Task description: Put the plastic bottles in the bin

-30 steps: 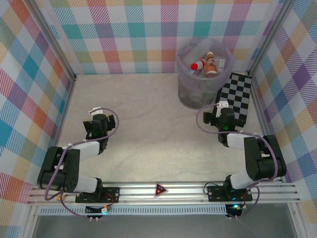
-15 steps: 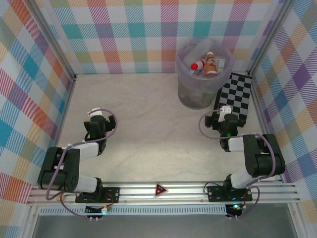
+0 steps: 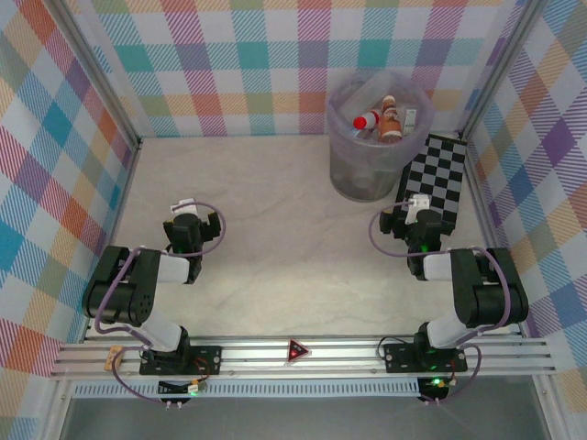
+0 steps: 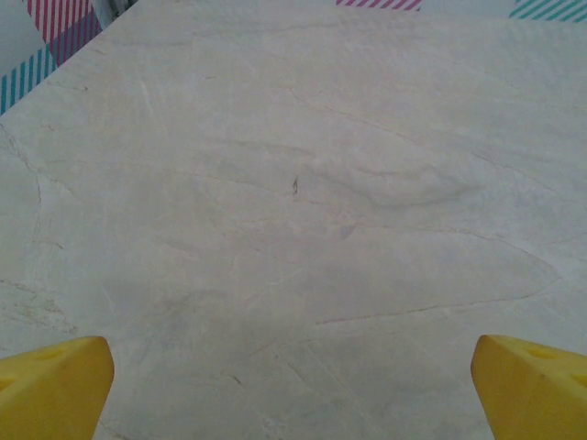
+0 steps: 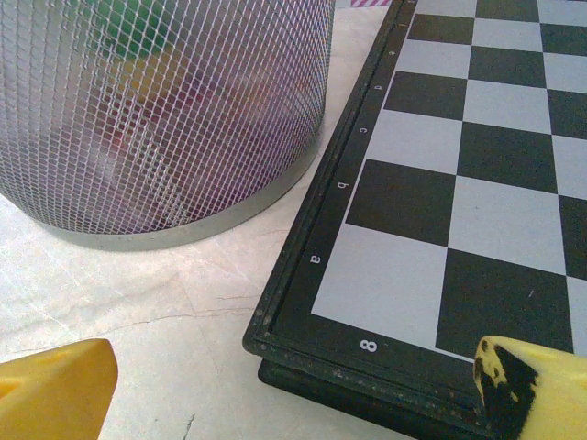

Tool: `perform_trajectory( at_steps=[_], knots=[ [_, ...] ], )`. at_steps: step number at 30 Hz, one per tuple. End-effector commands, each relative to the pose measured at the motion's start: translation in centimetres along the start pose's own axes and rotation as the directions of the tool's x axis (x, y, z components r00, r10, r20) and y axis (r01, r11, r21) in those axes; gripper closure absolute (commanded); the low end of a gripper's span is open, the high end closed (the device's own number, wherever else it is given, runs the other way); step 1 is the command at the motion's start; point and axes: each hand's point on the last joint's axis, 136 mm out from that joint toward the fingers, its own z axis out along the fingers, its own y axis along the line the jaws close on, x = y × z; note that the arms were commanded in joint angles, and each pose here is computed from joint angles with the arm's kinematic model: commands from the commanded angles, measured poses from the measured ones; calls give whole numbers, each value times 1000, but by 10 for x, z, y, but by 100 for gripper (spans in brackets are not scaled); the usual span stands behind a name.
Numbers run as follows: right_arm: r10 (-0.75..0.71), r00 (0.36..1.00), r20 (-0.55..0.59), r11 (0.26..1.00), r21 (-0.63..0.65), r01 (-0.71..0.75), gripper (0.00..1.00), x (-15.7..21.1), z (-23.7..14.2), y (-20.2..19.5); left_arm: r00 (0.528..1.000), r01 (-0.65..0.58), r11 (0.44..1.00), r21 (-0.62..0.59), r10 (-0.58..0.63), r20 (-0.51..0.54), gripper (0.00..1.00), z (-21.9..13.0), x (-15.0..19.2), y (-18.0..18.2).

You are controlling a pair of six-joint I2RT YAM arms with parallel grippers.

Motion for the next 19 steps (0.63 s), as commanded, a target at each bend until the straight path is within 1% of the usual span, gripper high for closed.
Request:
perform_trajectory(
  at_steps=[1,19],
  knots=[
    [13,999,47,1000,-16,-13,0,-14,0,2,999,5,1000,19,-6,49,0,-2,-9,-3],
    [14,999,44,1000,-18,-14,1,-14,1,1,999,5,1000,19,-6,48,0,-2,-9,-3]
  ],
)
